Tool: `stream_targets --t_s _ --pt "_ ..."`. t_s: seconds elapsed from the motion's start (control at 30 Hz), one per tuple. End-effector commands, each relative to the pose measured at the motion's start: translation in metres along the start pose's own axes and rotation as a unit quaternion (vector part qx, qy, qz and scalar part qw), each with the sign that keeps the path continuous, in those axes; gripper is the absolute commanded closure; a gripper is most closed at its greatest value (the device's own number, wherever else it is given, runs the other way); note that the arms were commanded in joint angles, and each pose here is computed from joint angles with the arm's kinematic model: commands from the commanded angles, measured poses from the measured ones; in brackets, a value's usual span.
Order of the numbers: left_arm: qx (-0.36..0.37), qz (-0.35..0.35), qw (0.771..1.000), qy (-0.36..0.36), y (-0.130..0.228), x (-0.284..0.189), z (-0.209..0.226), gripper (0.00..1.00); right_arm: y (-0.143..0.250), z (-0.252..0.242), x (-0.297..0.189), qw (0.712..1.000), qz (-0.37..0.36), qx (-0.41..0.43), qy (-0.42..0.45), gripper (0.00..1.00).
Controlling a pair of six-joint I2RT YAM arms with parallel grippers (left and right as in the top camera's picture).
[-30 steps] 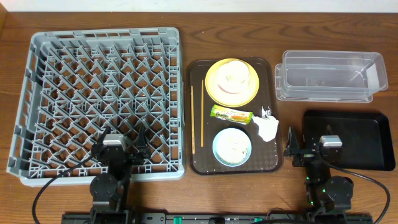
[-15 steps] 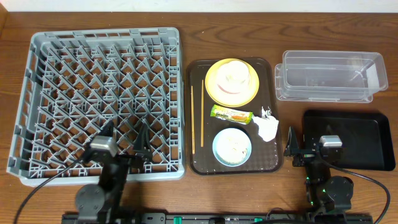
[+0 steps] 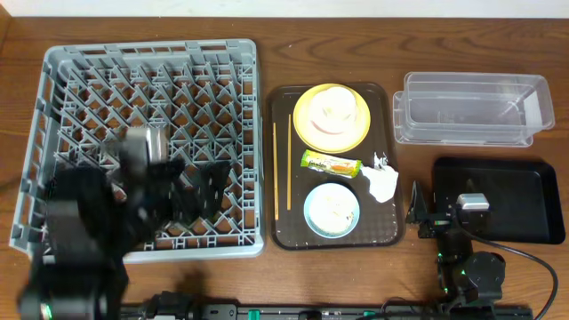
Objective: Sort waste into correct bins and load items into the dishwasher rack
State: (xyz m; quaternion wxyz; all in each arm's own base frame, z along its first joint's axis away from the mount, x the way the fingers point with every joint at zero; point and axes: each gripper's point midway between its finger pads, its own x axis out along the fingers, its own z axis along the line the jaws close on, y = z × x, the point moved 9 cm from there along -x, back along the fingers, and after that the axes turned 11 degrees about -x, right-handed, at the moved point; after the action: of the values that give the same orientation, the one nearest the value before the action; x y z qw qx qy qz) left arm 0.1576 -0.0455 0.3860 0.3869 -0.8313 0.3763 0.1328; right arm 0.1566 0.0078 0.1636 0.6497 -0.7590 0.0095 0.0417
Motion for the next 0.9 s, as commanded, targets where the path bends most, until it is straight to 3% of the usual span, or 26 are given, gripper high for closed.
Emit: stream_targets --t_s 0.0,0.27,0.33,0.37,0.43,0.5,0.6,0.87 --pt "-0.048 0.084 0.995 0.014 -0.019 0.01 -0.014 0.02 0.0 0.0 0.0 1.0 -0.001 -0.004 0.0 0.01" --pt "-0.163 0.202 0.966 -0.005 -0.029 0.061 0.007 0.02 0.0 0.0 0.0 1.0 -0.001 -0.004 0.0 0.01" --pt "-0.181 0.227 0.957 -0.02 -0.028 0.07 0.013 0.44 0.0 0.0 0.0 1.0 -0.001 -0.004 0.0 0.01" --pt "-0.189 0.239 0.952 -0.027 -0.026 0.075 0.016 0.61 0.0 0.0 0.0 1.0 -0.001 -0.004 0.0 0.01" --pt "-0.199 0.258 0.944 -0.043 -0.022 0.082 0.021 0.78 0.0 0.0 0.0 1.0 -0.001 -0.004 0.0 0.01" --pt "-0.2 0.276 0.937 -0.073 -0.016 0.09 0.026 0.87 0.0 0.0 0.0 1.0 -0.001 -0.004 0.0 0.01" --pt "-0.183 0.299 0.929 -0.118 -0.005 0.097 0.027 0.94 0.0 0.0 0.0 1.0 -0.001 -0.004 0.0 0.01" --pt "-0.114 0.285 0.922 -0.235 0.023 0.111 0.01 0.94 0.0 0.0 0.0 1.0 -0.001 -0.004 0.0 0.01"
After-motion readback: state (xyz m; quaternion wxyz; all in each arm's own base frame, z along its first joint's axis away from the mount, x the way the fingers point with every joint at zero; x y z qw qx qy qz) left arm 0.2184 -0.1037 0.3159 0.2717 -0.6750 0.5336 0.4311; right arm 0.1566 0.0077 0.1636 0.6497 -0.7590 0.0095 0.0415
